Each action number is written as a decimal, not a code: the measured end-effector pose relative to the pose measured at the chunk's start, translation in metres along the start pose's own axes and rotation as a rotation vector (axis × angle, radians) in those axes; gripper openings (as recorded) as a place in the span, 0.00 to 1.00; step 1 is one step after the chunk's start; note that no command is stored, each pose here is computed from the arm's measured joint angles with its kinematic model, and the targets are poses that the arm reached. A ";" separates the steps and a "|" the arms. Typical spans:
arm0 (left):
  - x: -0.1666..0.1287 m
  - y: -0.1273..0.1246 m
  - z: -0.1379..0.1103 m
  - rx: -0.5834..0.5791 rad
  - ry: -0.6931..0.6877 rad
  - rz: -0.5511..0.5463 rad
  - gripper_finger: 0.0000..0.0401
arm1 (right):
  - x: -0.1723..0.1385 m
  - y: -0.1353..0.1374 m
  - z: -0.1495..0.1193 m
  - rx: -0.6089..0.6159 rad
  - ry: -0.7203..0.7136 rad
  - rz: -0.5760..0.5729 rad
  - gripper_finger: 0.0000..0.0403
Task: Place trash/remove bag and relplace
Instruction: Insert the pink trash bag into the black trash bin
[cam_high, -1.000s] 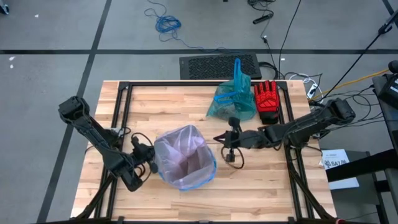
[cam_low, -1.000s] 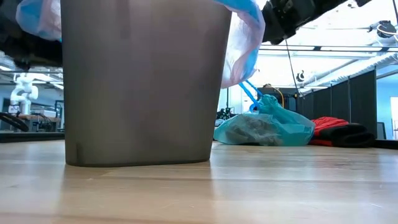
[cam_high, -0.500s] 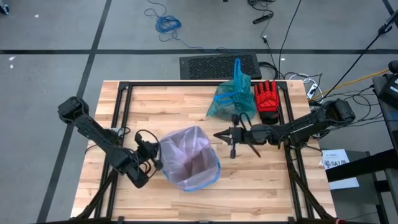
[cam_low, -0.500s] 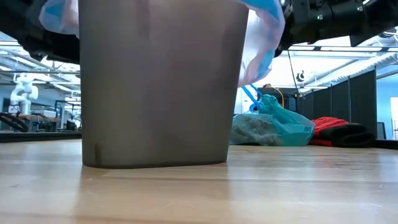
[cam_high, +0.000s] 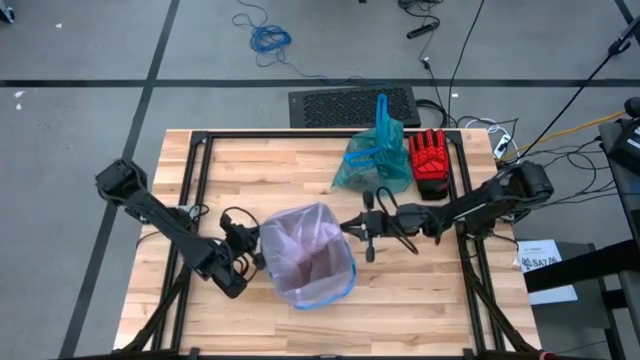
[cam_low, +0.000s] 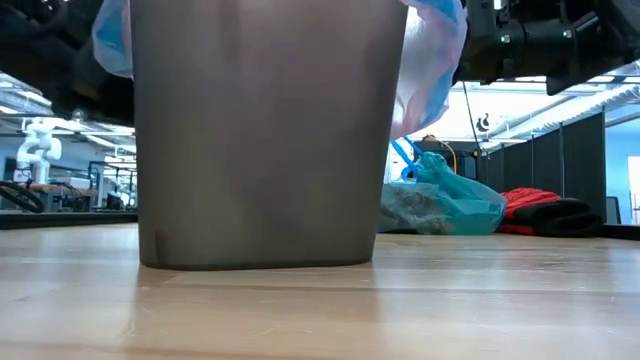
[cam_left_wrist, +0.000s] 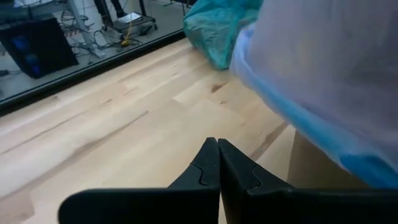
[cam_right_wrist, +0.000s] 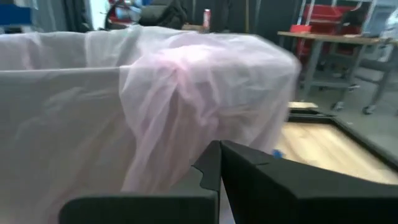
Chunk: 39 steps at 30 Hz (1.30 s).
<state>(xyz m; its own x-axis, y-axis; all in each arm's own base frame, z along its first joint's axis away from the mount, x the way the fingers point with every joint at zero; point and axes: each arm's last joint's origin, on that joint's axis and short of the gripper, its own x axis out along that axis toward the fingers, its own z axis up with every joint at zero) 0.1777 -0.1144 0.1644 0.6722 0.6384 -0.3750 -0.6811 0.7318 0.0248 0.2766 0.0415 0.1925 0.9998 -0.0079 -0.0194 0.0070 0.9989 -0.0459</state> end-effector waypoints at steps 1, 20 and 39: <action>0.002 -0.002 -0.002 -0.001 0.000 0.003 0.00 | 0.001 0.002 -0.002 0.012 -0.001 0.016 0.00; -0.040 -0.027 0.013 0.197 0.121 -0.097 0.00 | 0.000 0.024 -0.015 0.029 0.062 0.027 0.00; -0.069 -0.025 0.026 0.176 -0.065 -0.140 0.00 | 0.000 0.024 -0.013 0.036 0.042 0.023 0.00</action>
<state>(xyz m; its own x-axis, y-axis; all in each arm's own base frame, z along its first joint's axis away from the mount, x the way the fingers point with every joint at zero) 0.1557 -0.1706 0.2143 0.7778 0.5374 -0.3260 -0.5224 0.8411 0.1403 0.2766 0.0649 0.1787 0.9980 0.0140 -0.0623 -0.0146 0.9999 -0.0086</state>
